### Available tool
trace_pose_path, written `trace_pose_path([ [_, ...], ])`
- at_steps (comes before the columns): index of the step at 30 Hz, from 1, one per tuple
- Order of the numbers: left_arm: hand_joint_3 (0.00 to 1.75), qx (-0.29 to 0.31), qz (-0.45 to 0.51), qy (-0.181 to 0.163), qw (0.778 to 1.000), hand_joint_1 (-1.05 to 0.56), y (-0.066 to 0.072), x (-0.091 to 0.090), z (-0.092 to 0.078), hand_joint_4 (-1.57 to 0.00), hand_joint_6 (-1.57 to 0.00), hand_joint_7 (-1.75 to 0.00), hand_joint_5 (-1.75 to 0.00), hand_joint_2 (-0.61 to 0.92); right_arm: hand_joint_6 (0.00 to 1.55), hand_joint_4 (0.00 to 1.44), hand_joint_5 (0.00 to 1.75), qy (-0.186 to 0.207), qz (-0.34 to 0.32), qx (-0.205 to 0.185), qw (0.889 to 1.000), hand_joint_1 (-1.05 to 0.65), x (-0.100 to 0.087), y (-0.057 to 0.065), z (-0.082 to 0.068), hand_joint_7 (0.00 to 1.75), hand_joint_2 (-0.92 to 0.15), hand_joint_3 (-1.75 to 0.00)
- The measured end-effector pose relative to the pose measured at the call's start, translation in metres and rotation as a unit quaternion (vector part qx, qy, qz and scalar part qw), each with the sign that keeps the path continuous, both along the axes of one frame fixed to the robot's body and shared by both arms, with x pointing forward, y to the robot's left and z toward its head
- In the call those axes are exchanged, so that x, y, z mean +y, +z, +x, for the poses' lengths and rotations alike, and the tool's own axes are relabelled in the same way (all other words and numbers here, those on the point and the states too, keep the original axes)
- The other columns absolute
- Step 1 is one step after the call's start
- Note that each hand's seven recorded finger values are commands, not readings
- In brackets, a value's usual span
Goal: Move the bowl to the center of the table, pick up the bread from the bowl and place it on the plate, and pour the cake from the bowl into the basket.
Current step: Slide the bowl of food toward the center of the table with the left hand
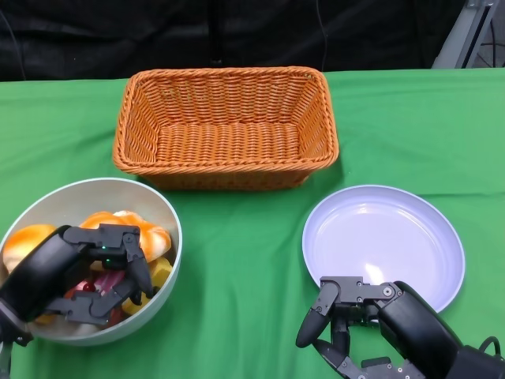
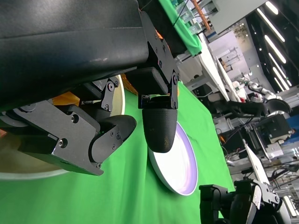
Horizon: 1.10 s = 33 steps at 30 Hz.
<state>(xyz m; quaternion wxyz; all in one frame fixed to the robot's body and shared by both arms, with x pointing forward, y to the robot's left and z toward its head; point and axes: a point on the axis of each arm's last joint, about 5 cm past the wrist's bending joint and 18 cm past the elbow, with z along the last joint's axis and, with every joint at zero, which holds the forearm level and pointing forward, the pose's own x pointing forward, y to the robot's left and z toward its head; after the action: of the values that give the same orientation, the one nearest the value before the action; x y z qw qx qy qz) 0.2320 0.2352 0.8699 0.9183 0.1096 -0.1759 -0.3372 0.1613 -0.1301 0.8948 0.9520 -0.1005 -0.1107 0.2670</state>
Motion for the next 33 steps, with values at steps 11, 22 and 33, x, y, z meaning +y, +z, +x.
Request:
trace_pose_path([
  [11, 1.03, 0.000, 0.000, -0.001, 1.000, 0.00, 0.0002, -0.0003, 0.0005, -0.75, -0.80, -1.22, -1.56, 0.61, 0.77, 0.73, 1.74, -0.001, 0.000, 0.000, 1.000, -0.02, -0.0003, -0.0001, 0.0001, 1.19, -0.56, -0.96],
  [22, 1.05, 0.002, 0.002, 0.001, 1.000, 0.01, -0.0002, -0.0004, 0.0004, -0.76, -0.80, -1.21, -1.55, 0.59, 0.77, 0.75, 1.75, -0.003, 0.000, 0.000, 1.000, -0.02, -0.0006, 0.0000, 0.0001, 1.18, -0.56, -0.96],
  [33, 0.96, -0.001, -0.005, 0.012, 1.000, -0.01, -0.0001, 0.0017, 0.0003, -0.77, -0.81, -1.17, -1.52, 0.62, 0.77, 0.74, 1.75, -0.008, 0.001, -0.002, 1.000, -0.01, -0.0007, 0.0004, 0.0000, 1.17, -0.58, -0.95],
])
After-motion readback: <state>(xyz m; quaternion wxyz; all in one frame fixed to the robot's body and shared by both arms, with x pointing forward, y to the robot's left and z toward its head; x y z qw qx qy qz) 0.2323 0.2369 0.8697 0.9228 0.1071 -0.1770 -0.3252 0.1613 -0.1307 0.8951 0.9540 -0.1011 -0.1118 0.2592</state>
